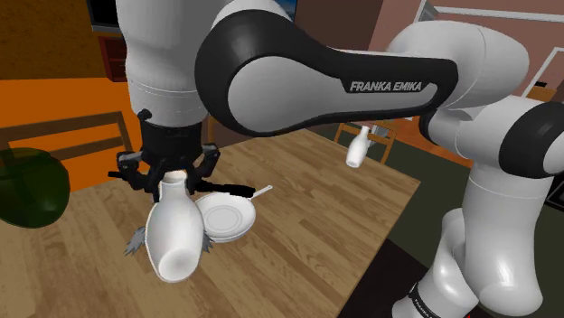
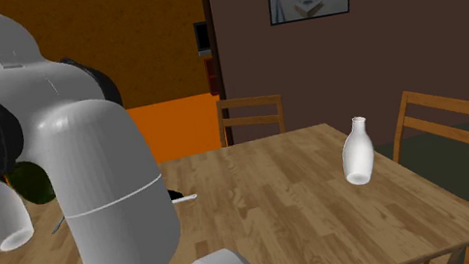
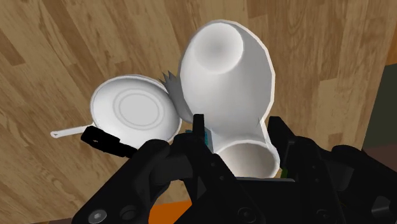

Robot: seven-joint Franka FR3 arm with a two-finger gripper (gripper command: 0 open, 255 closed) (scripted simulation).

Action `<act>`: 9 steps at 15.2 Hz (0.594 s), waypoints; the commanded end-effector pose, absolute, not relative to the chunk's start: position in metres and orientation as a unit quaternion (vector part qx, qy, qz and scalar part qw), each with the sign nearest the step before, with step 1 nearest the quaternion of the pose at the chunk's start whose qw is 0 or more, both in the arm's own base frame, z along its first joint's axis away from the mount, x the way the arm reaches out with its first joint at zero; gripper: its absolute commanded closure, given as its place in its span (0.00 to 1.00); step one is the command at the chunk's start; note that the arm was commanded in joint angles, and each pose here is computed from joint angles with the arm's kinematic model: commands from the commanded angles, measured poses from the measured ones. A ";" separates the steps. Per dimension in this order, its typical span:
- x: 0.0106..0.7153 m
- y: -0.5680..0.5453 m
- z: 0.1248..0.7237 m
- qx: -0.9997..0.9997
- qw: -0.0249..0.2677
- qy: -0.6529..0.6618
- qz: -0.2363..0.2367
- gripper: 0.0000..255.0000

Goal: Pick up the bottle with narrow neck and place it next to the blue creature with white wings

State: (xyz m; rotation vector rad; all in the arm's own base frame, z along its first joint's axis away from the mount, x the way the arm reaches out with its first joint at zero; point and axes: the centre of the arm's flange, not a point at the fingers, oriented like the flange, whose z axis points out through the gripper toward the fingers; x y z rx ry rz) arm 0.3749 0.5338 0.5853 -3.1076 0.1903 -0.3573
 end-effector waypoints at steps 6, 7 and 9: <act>0.375 0.534 0.549 -0.992 0.004 0.061 -0.114 1.00; 0.375 0.534 0.544 -0.992 0.004 0.061 -0.114 1.00; 0.375 0.534 0.533 -0.992 0.004 0.061 -0.114 1.00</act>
